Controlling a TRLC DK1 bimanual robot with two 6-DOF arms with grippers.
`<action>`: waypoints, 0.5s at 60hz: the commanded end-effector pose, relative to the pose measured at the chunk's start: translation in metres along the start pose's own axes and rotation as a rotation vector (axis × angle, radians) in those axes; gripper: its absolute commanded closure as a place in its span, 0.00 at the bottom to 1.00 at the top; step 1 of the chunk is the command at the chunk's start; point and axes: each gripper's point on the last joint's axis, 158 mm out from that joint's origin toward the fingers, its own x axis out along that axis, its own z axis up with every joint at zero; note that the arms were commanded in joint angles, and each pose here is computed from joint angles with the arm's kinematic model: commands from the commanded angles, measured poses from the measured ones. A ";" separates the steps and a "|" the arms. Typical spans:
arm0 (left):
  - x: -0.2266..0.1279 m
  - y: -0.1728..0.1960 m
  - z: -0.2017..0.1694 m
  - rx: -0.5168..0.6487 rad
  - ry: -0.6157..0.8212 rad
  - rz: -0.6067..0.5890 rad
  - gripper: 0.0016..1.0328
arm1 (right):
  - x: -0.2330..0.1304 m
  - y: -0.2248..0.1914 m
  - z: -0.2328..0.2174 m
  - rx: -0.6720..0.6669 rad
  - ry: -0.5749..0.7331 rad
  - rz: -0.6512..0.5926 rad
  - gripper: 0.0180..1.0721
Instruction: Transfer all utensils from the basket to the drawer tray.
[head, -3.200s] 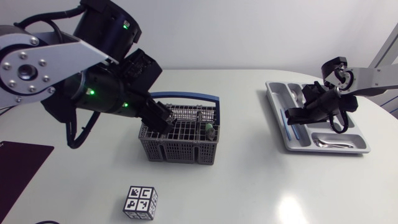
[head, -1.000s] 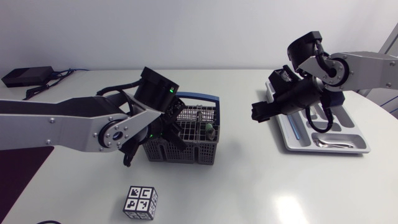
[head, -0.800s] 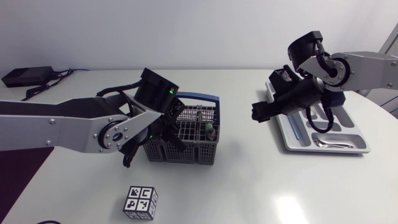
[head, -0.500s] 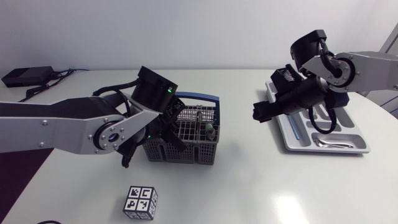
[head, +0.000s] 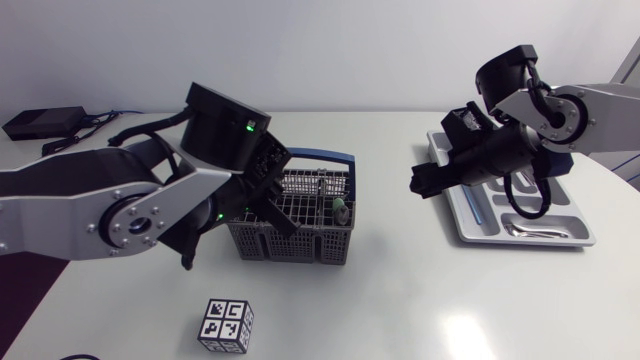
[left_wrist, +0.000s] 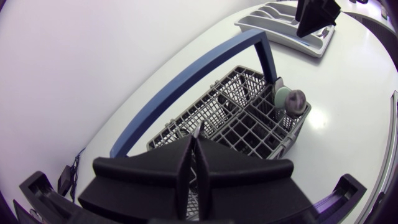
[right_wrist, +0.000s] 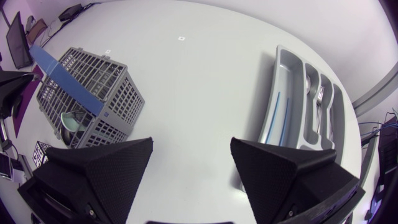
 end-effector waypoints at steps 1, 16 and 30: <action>-0.010 0.000 -0.001 0.029 -0.021 0.012 0.97 | -0.001 0.005 -0.009 -0.013 0.010 0.009 0.14; -0.032 0.012 0.006 0.046 -0.079 0.068 0.97 | -0.014 0.013 -0.007 -0.037 -0.026 0.027 0.14; -0.063 0.031 0.029 0.003 -0.185 0.110 0.97 | -0.038 0.029 0.002 -0.097 -0.104 0.050 0.14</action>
